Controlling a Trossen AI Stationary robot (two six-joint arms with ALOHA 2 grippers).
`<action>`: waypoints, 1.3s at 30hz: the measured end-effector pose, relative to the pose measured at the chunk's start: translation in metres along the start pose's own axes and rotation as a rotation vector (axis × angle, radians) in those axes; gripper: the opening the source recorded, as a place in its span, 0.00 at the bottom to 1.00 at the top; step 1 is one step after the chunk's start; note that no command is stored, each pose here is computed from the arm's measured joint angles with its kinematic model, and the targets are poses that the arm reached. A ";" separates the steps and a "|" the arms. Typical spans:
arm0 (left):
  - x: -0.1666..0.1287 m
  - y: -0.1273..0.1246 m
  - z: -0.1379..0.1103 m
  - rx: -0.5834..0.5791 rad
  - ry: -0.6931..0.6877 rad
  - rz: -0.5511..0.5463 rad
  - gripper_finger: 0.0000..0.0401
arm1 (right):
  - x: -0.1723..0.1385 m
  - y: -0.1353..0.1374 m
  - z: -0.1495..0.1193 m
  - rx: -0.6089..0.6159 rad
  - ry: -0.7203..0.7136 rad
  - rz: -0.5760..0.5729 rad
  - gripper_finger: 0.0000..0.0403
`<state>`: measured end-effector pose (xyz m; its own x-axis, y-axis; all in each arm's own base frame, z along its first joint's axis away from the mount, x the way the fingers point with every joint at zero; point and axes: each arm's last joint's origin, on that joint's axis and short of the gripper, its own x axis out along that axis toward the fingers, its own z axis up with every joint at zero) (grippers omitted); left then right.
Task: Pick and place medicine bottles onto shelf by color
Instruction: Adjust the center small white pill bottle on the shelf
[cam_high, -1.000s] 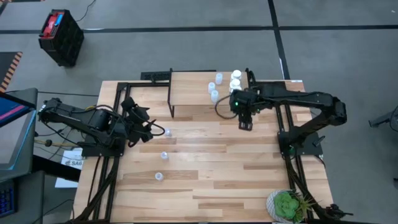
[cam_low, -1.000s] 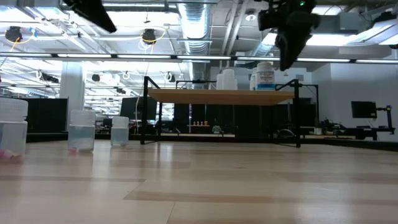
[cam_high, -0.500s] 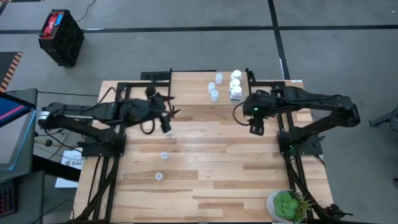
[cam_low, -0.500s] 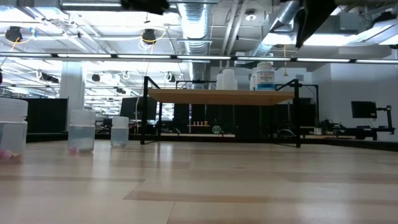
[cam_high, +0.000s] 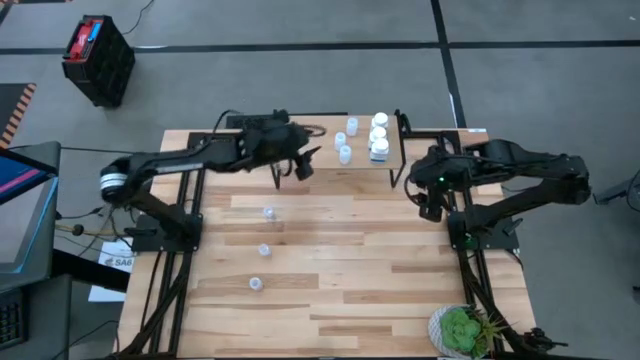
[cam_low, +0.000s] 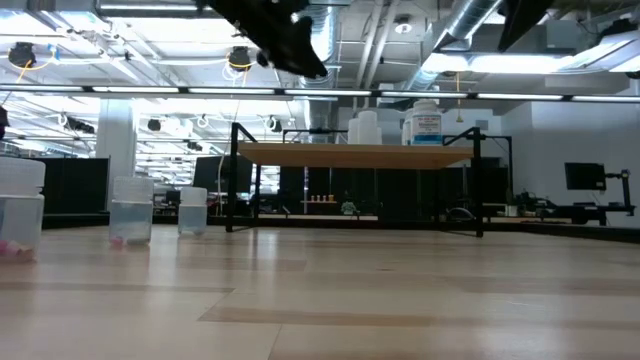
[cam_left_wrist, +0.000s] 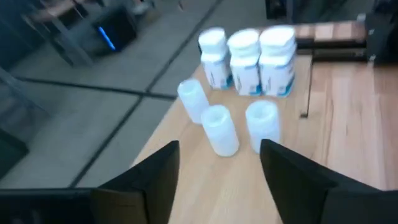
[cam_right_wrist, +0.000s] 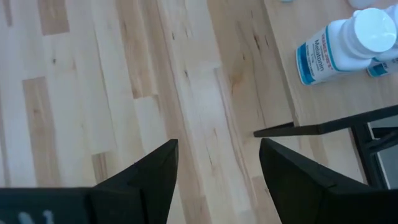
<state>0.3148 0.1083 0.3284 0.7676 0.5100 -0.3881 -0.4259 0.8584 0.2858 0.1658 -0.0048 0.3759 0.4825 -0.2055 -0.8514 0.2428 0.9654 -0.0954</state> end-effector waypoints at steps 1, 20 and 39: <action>0.008 0.003 0.001 -0.002 0.017 -0.006 0.51 | -0.001 0.001 -0.001 0.000 -0.002 0.003 0.62; 0.032 0.021 0.025 0.012 0.182 -0.016 0.27 | -0.004 0.003 -0.007 -0.064 0.035 0.009 0.62; 0.072 0.027 -0.009 -0.003 0.313 -0.093 0.27 | -0.004 0.002 -0.011 0.006 0.071 0.000 0.62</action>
<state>0.3546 0.1690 0.3004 0.6190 0.4208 -0.6631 -0.3622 0.9021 0.2344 0.1554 -0.0001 0.3736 0.4215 -0.1932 -0.8860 0.2479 0.9644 -0.0923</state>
